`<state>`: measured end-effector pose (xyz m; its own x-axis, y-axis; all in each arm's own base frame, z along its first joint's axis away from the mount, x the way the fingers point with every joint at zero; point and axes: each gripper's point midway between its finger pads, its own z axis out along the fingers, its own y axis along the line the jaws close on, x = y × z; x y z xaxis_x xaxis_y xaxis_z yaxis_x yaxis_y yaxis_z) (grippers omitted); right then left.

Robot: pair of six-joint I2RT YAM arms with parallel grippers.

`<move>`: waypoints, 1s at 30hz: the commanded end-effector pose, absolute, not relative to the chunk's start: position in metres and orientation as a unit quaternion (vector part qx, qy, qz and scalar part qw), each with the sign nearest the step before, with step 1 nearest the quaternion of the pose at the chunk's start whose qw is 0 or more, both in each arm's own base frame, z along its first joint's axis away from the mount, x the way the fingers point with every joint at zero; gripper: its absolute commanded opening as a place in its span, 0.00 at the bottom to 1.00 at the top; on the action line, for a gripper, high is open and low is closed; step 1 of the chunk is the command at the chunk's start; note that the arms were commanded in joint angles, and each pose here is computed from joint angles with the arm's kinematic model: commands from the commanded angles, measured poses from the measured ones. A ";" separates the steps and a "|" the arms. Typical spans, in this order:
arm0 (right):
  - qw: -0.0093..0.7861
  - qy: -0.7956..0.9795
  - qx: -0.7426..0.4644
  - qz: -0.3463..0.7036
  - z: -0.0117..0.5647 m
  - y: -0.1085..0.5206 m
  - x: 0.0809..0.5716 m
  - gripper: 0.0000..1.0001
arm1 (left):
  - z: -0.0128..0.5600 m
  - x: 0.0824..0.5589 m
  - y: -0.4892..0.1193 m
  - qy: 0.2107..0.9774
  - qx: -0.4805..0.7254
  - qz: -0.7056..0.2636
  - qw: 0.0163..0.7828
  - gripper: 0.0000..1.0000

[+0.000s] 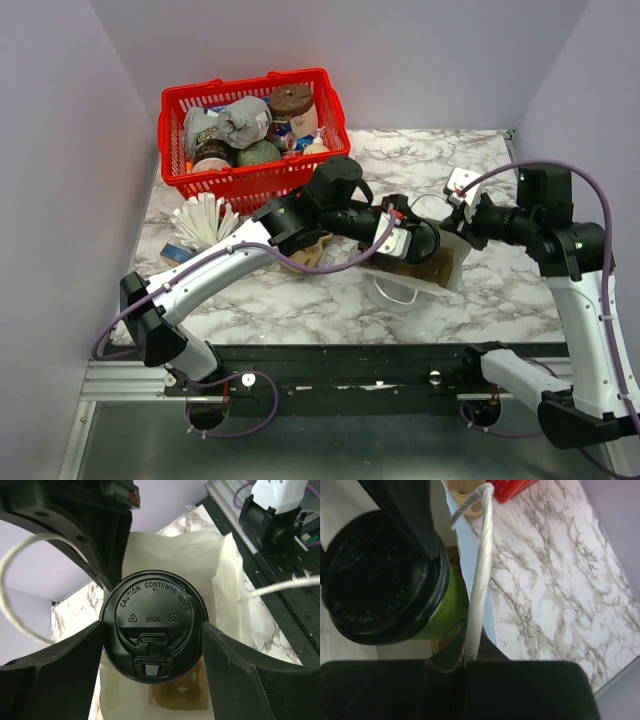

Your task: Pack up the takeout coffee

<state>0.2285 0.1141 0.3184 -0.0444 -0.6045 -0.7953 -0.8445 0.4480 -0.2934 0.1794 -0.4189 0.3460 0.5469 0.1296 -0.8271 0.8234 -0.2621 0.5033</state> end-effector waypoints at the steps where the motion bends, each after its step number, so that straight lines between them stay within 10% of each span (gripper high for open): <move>1: 0.498 0.677 -0.531 0.108 0.329 0.122 0.229 0.01 | 0.337 0.177 -0.430 0.289 0.739 -0.309 0.524 0.00; 30: 0.523 0.680 -0.508 0.076 0.310 0.122 0.218 0.01 | 0.247 0.202 -0.452 0.265 0.800 -0.154 0.515 0.00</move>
